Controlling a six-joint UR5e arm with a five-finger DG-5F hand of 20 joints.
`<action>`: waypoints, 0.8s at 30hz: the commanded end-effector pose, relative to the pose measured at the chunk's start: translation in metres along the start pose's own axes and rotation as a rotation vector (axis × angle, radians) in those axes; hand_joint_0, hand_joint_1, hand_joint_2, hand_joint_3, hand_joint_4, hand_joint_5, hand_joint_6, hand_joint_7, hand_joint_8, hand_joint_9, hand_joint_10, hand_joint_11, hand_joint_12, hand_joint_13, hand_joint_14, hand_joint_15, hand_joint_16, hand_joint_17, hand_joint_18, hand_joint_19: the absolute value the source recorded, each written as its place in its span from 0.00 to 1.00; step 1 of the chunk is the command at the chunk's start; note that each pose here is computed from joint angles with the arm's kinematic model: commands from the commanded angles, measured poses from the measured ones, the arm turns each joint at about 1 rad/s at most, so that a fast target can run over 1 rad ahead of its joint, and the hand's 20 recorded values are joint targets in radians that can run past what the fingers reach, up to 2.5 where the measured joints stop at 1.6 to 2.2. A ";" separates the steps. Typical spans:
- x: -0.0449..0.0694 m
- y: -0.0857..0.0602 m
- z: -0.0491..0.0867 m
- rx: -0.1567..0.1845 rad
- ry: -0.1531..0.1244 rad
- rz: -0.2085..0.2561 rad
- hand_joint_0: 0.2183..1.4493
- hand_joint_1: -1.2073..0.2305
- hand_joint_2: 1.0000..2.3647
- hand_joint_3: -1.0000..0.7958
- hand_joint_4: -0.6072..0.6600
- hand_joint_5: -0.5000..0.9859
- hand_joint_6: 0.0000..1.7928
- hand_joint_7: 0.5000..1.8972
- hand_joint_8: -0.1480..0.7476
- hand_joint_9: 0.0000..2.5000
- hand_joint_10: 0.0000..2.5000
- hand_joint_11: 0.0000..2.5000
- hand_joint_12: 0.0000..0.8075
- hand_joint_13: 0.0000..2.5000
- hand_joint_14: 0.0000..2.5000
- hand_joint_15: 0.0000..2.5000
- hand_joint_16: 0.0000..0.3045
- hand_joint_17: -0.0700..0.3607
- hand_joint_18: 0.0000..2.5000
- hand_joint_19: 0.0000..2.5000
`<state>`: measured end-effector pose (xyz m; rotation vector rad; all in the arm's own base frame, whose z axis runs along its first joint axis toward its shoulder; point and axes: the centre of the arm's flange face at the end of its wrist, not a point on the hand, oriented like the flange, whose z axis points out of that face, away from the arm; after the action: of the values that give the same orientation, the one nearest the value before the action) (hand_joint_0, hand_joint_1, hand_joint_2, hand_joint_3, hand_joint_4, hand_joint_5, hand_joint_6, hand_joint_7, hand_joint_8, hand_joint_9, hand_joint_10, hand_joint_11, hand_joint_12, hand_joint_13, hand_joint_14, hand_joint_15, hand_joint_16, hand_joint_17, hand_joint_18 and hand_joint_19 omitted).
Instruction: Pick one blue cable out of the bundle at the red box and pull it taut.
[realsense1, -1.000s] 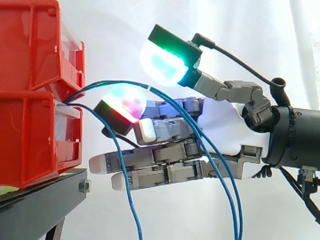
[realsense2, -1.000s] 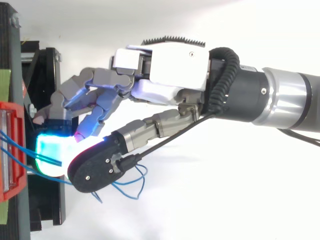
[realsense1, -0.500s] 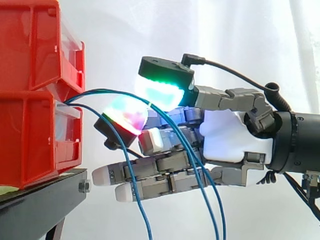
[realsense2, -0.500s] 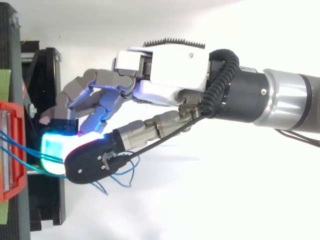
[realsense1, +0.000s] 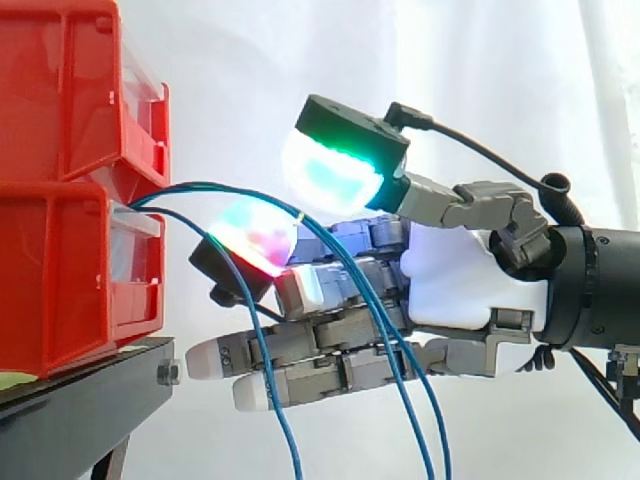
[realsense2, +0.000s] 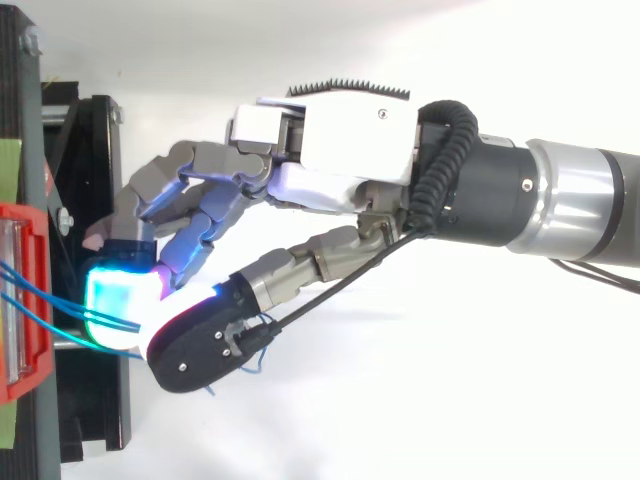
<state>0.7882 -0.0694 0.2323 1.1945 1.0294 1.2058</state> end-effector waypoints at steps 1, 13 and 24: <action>0.001 0.000 0.000 0.000 0.001 0.001 0.27 0.37 0.00 0.28 0.64 0.20 0.47 0.19 0.61 0.37 0.00 0.34 0.47 0.15 0.00 0.06 0.19 0.46 0.17 0.06; 0.002 0.000 0.000 0.000 0.003 0.002 0.33 0.32 0.01 0.38 0.60 0.20 0.50 0.27 0.60 0.37 0.00 0.36 0.47 0.15 0.00 0.06 0.18 0.45 0.17 0.06; 0.002 0.000 0.000 0.000 0.003 0.002 0.35 0.30 0.01 0.46 0.48 0.20 0.52 0.28 0.59 0.36 0.00 0.37 0.46 0.15 0.00 0.06 0.18 0.45 0.18 0.06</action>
<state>0.7884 -0.0672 0.2323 1.1943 1.0307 1.2088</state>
